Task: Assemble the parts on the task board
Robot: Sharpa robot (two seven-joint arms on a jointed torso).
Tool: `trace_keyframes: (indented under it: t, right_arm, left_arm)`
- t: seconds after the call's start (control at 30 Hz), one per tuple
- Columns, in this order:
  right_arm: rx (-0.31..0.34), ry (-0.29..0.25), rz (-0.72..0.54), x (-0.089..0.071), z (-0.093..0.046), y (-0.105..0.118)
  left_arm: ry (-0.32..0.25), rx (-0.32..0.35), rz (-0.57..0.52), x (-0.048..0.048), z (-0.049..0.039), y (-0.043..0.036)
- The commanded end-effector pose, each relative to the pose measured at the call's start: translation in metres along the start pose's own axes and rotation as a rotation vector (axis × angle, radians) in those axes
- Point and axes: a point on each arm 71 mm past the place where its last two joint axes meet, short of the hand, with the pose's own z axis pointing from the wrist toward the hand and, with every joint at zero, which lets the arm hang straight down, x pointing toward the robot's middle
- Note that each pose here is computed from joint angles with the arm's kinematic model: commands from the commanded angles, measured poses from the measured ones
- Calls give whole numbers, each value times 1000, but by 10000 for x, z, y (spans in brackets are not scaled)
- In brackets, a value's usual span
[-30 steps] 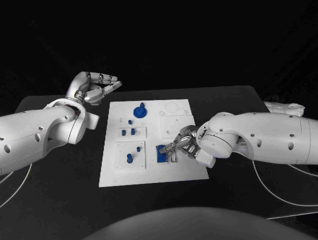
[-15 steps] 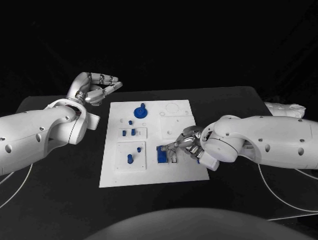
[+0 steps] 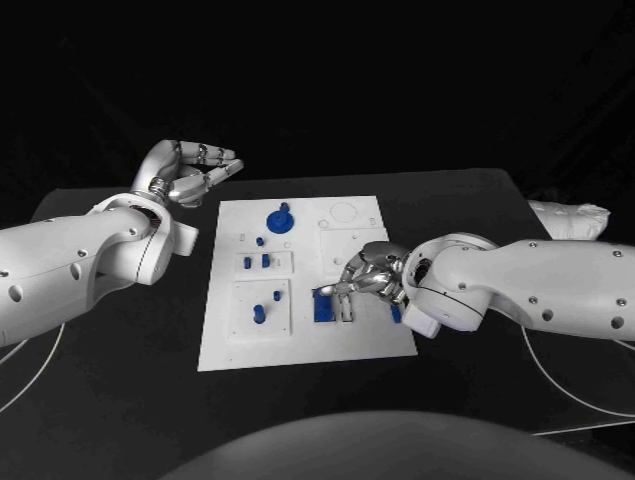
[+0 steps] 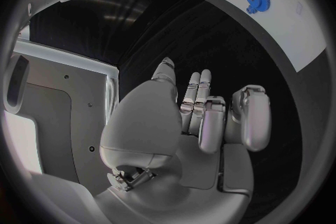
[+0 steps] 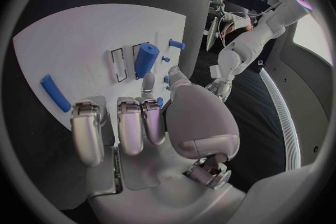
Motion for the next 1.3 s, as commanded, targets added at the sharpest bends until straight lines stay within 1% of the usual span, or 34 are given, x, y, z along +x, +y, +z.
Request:
trace_keyframes:
  t: [0.03,0.13,0.4,0.63,1.03,1.3]
  right_arm:
    - [5,21,-107,31,8,3]
    - [27,47,-128,56,9,-11]
    - [78,93,-150,84,24,-57]
    - [92,118,-156,122,55,-56]
    - [90,137,-156,155,87,-32]
    - [90,135,-154,154,117,-18]
  left_arm:
    - [16,6,-9,19,4,-14]
    - [15,5,-9,15,1,-12]
    - [14,4,-8,11,-1,-10]
    - [14,4,-7,11,-1,-10]
    - [12,4,-6,3,-2,-7]
    - [12,5,-6,6,-1,-9]
